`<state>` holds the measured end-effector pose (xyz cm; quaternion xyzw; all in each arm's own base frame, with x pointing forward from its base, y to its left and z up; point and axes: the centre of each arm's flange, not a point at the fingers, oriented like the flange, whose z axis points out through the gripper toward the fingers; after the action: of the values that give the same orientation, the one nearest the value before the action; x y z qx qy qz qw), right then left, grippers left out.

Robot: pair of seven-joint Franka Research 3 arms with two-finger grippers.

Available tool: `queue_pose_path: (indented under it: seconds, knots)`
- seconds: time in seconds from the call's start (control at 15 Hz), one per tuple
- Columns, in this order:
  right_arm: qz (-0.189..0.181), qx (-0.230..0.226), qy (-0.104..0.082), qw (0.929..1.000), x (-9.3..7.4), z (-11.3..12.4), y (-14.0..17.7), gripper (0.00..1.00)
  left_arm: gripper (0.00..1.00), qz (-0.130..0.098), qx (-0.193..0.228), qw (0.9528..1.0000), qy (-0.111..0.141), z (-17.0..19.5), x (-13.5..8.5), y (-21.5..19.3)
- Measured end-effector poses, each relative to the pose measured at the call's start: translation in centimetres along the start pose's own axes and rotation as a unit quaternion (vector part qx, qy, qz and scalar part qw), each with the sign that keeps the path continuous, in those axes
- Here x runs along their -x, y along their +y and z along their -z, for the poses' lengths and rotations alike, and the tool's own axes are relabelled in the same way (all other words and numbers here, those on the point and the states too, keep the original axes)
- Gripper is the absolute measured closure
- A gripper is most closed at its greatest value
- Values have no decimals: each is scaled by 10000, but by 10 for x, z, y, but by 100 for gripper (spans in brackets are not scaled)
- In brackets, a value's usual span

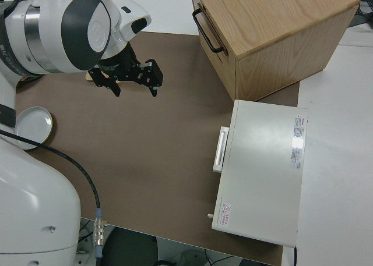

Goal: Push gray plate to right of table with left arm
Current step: 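Move the left gripper down beside the gray plate's edge nearest it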

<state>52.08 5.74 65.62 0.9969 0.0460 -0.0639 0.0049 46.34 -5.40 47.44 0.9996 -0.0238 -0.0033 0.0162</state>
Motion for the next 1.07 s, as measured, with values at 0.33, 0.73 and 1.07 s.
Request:
queue_pose_path:
  seconds: [0.33,0.73,1.07]
  knots:
    - [0,0,0,10000,0,0,0,1,0,21,-9,9999,106,-25,4,-3]
    - [0,0,0,10000,0,0,0,1,0,25,-14,10000,70,-38,7,-4]
    - [0,0,0,10000,0,0,0,1,0,36,-19,9998,201,-70,10,-6]
